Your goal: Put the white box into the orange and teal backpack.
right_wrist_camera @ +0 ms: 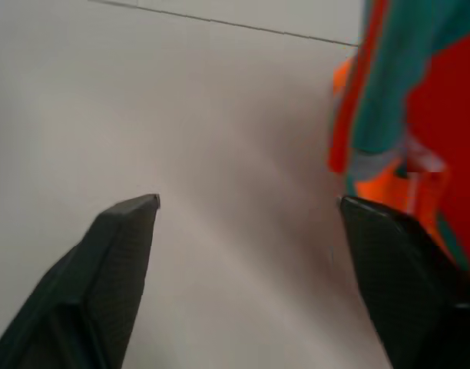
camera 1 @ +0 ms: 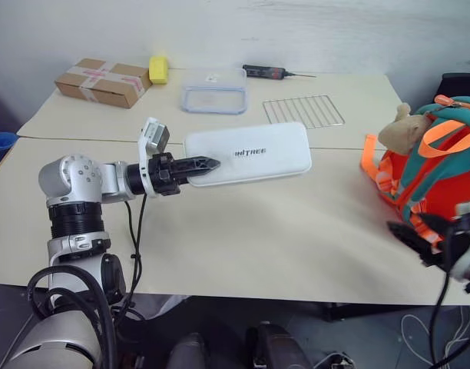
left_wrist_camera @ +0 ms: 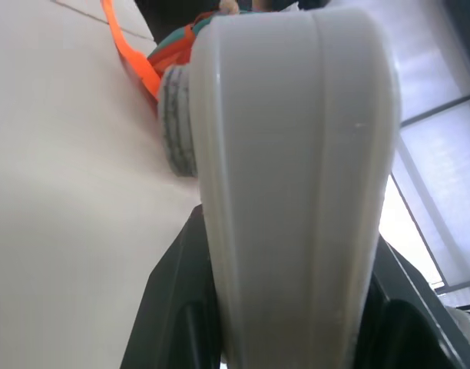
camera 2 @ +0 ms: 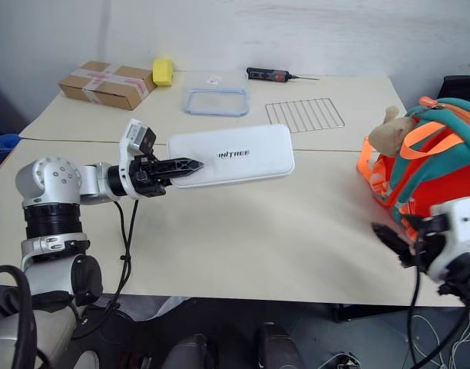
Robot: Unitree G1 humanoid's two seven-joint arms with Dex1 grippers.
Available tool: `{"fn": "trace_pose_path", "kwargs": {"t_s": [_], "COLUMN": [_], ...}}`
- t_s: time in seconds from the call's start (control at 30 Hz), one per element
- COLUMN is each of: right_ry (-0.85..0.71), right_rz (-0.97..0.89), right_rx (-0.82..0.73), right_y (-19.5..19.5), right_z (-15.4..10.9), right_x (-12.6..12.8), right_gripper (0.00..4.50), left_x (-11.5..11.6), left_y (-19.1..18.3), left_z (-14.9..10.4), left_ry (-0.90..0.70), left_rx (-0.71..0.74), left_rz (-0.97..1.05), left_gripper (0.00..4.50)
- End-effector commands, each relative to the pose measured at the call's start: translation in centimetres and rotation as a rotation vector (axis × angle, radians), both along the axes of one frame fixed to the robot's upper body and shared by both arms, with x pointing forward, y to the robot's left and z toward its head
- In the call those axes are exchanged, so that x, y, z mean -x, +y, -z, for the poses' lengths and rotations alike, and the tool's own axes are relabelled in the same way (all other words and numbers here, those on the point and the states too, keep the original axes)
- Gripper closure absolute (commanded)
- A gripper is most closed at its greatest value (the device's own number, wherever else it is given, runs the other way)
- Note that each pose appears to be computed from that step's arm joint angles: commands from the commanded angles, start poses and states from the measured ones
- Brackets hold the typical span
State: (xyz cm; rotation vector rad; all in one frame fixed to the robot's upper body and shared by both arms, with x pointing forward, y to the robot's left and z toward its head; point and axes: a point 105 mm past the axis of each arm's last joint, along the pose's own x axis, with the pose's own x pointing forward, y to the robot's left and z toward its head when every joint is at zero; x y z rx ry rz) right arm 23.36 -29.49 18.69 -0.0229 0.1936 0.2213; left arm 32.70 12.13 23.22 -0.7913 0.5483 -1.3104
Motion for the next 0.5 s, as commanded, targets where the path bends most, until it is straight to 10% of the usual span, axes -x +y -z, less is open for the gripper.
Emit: {"fn": "trace_pose_path", "kwargs": {"t_s": [0.03,0.3,0.5], "right_ry": [-0.084,-0.145,-0.177], "right_rz": [0.052,0.168,0.146], "right_rx": [-0.074,-0.426,-0.399], "right_y": [-0.8,-1.7,-1.2], "right_z": [-2.2,-1.9,-1.8], "right_x": [-0.7,-6.6,-9.7], "right_gripper": [0.0,0.0,0.39], "left_x": [1.2,2.6,0.9], "left_y": [0.0,-0.1,1.1], "left_z": [-3.7,-3.7,-5.0], "left_ry": [-0.165,-0.563,-0.691], "left_rx": [0.024,-0.173,-0.191], "left_rz": [0.028,0.005,-0.112], "left_gripper": [3.09,3.09,3.09]}}
